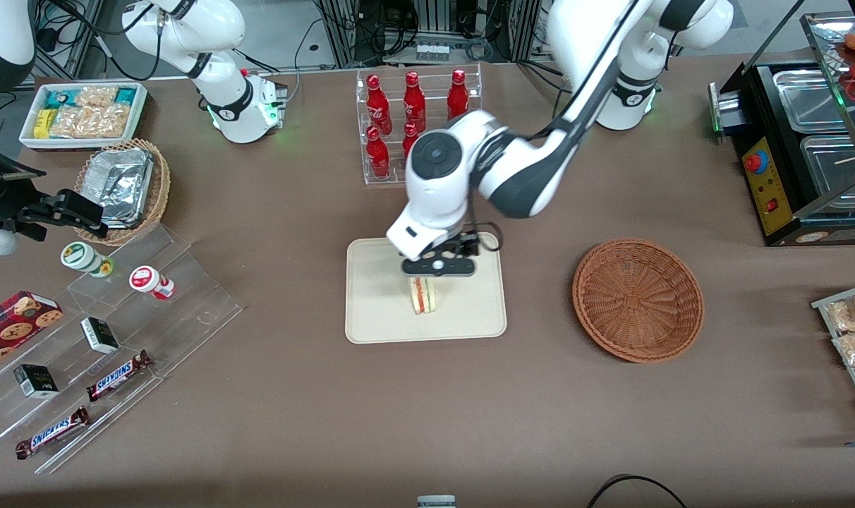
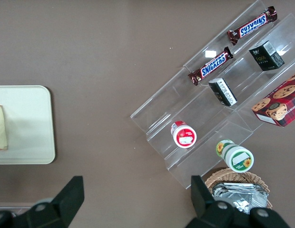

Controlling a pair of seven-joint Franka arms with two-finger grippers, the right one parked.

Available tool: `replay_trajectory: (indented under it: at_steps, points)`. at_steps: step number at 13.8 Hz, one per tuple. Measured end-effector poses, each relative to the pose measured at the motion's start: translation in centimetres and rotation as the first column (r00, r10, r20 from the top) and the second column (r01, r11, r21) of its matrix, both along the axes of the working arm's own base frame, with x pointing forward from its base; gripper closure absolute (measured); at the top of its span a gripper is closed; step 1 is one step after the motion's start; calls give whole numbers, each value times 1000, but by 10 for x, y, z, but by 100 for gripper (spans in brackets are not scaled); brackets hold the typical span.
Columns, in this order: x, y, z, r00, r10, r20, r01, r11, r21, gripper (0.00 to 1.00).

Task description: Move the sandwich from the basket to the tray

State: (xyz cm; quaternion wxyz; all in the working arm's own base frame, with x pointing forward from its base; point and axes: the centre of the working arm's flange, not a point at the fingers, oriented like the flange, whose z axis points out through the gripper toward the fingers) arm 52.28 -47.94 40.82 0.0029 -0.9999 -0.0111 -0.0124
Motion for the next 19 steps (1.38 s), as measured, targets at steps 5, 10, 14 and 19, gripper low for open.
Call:
replay_trajectory:
  at_steps: [5,10,14,19]
  points:
    - [40,115,107,990,135,30,-135,991,2,0]
    - [48,237,175,995,101,-3,-101,994,47,0]
    - [35,301,196,1000,2,-21,-1,999,48,0]
    - [12,367,208,996,-78,-35,80,996,47,0]
